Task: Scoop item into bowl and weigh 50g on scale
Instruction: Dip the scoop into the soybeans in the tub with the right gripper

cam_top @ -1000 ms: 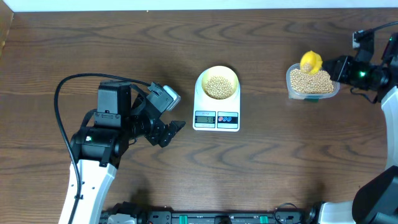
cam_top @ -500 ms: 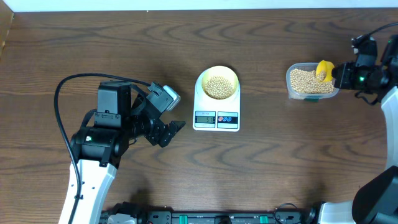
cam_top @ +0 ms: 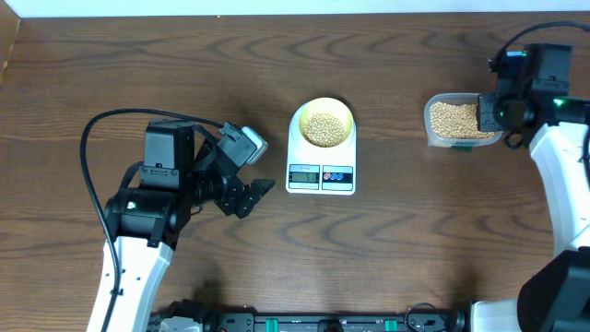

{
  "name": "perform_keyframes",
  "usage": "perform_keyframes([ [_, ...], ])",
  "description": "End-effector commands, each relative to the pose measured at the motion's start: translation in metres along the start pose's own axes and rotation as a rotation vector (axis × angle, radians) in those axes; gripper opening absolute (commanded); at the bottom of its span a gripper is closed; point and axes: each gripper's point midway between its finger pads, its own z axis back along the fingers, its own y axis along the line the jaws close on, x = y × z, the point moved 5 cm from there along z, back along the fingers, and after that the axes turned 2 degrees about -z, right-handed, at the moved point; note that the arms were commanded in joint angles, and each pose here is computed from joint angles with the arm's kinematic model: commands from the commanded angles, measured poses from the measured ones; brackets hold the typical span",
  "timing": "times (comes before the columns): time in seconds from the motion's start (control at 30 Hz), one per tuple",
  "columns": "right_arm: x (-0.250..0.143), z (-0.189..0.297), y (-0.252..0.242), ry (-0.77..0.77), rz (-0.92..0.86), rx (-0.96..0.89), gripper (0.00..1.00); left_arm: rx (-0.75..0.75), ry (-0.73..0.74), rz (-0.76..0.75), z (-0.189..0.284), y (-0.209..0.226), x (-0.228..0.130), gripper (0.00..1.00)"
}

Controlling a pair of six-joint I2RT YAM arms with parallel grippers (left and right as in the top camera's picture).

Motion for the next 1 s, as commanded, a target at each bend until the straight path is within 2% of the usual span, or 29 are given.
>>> perform_keyframes([
  [0.0,0.002,0.009,-0.009,-0.005,0.038,-0.15,0.01,-0.001,0.005,-0.006,0.0,0.0,-0.002,0.84],
  [0.3,0.013,0.01,0.004,-0.057,0.057,-0.125,0.01,-0.001,0.005,-0.006,0.0,0.0,-0.002,0.85],
  [0.53,0.041,0.019,0.062,-0.232,0.101,0.29,0.01,-0.001,0.005,-0.006,0.0,0.0,-0.002,0.84],
  [0.67,0.058,0.036,0.095,-0.363,0.198,0.505,0.01,-0.001,0.005,-0.006,0.0,0.0,-0.002,0.84],
  [0.8,0.07,0.048,0.118,-0.456,0.27,0.574,0.01,-0.001,0.005,-0.006,0.0,0.0,-0.002,0.85],
  [0.97,0.073,0.051,0.154,-0.499,0.36,0.616,0.01,-0.001,0.005,-0.006,0.0,0.0,-0.002,0.85],
])
